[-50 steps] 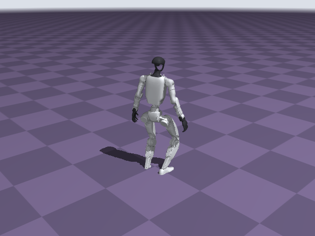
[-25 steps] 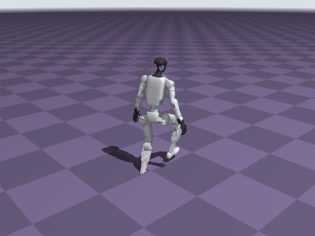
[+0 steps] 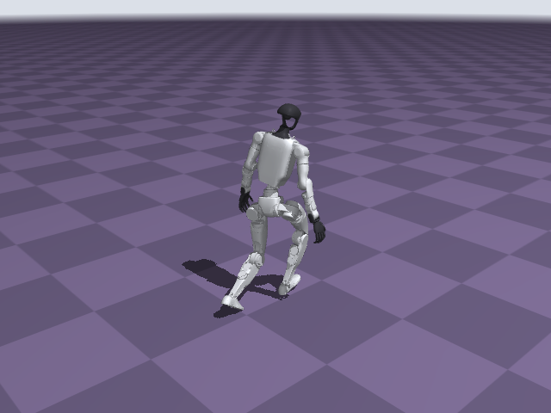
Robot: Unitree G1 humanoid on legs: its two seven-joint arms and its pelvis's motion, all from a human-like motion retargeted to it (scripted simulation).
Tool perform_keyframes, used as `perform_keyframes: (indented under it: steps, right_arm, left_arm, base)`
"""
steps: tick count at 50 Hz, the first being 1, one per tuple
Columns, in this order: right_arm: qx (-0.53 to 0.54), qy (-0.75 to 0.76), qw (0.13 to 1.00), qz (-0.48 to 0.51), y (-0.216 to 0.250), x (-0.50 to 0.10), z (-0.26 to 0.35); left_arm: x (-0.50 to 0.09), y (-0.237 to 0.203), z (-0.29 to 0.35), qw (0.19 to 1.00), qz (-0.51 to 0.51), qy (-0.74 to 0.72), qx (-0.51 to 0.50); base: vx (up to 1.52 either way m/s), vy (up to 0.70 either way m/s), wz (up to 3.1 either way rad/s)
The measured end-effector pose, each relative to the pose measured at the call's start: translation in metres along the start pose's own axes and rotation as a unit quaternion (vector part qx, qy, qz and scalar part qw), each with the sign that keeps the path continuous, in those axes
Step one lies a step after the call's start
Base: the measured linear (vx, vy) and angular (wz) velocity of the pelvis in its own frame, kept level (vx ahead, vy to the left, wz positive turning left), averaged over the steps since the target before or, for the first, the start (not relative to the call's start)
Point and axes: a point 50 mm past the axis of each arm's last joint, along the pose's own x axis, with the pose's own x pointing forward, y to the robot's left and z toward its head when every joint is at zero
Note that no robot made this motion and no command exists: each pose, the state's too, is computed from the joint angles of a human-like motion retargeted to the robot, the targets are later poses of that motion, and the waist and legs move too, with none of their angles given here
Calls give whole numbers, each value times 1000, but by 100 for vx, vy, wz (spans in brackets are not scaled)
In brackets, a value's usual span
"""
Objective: Walk
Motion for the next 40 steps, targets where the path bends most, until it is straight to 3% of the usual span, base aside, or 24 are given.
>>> perform_keyframes:
  steps: [27, 40]
  right_arm:
    - [-40, -84, 995, 27, 0, 3, 57]
    - [-57, -87, 993, 55, 18, 0, 50]
  left_arm:
    - [-6, 31, -26, 997, 41, 37, -60]
    - [-17, 18, -66, 988, 42, 108, -106]
  base:
    - [32, -1, -15]
    - [36, 15, 29]
